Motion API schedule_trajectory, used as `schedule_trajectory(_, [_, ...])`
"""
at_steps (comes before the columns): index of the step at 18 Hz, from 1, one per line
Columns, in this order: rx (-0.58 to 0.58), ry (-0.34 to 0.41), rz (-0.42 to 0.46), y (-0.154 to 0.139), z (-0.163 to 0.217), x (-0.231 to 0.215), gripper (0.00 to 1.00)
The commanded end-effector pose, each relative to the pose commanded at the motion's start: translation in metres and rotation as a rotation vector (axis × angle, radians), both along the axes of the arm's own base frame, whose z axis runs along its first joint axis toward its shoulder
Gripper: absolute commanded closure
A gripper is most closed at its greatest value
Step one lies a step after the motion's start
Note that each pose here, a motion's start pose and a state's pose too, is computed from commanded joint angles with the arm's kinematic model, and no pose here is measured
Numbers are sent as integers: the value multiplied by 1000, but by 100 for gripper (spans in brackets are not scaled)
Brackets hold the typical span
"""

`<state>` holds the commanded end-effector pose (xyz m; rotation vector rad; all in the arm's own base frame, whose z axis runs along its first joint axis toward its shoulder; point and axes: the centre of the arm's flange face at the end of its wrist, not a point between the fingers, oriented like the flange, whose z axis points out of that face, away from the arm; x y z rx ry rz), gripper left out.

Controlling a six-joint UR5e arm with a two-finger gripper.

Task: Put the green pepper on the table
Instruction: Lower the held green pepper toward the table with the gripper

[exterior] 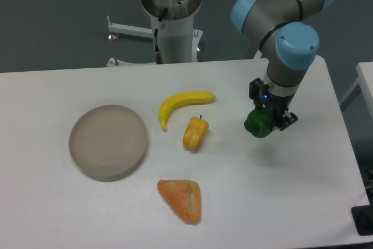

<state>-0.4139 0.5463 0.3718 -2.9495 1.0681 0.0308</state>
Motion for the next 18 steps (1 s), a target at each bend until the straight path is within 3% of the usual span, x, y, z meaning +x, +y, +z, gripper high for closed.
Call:
schedule_trajectory(7, [14,8,11,14,-3,-10,85])
schedule_trajectory(12, [27,0,-10,58,-29,-22,86])
schedule_trajectory(18, [52,-9,-6,63,-36,-24,86])
